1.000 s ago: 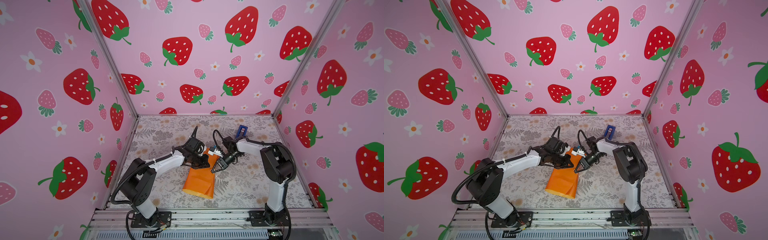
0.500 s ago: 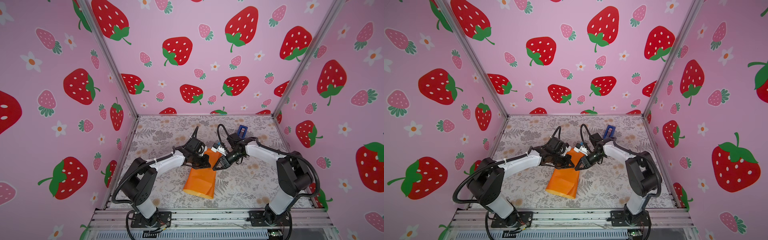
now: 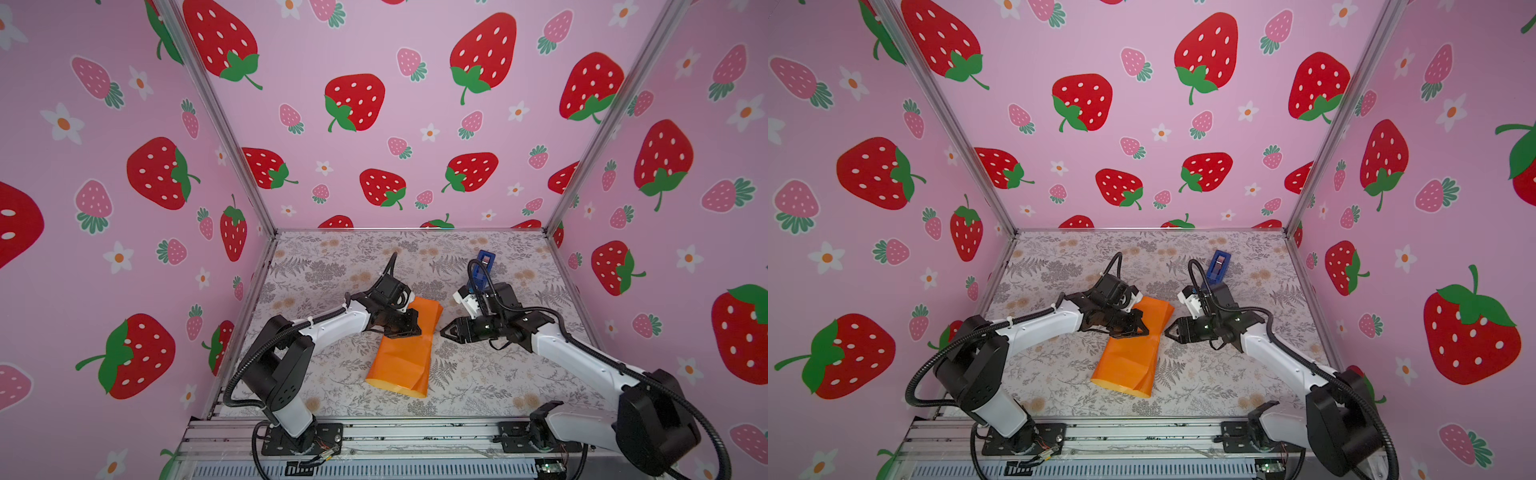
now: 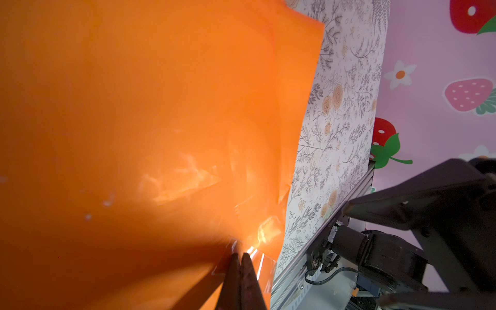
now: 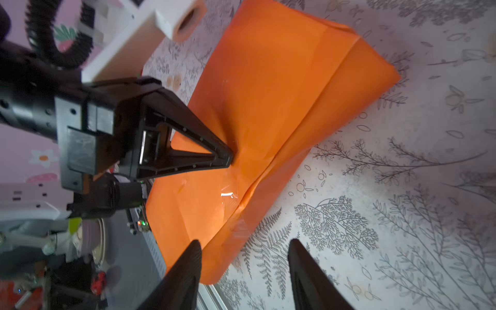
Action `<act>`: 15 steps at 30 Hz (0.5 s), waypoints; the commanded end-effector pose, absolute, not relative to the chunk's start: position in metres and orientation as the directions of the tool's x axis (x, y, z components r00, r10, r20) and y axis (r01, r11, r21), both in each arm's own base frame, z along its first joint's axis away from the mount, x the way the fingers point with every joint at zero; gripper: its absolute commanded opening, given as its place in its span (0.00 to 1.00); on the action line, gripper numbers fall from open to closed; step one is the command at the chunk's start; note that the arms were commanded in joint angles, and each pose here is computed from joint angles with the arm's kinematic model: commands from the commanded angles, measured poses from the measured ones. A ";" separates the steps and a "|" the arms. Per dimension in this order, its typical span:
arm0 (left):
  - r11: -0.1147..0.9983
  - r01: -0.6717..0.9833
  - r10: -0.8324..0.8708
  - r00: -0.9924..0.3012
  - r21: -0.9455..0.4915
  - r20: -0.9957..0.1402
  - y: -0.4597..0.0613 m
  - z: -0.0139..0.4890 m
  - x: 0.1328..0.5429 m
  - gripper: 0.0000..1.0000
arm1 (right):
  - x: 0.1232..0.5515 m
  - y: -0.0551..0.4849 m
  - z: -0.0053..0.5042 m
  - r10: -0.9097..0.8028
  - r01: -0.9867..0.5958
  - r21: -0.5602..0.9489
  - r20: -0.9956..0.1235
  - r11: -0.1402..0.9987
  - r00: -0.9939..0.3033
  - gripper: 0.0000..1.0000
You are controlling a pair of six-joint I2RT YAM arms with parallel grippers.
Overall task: Wrap a gift box in wrapping paper
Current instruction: Stick the wrapping paper to the gift box.
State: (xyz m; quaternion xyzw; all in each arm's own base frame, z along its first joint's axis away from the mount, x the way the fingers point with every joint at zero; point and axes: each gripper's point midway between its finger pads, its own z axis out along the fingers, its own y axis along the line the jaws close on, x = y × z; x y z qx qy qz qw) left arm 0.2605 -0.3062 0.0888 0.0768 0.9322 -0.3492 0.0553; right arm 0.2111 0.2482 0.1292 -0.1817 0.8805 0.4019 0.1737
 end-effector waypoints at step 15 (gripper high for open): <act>0.887 0.082 0.099 -0.995 -0.454 0.015 -0.262 0.033 0.232 0.00 | 0.187 0.285 0.120 0.002 -0.437 0.858 -0.454 0.270 -0.891 0.58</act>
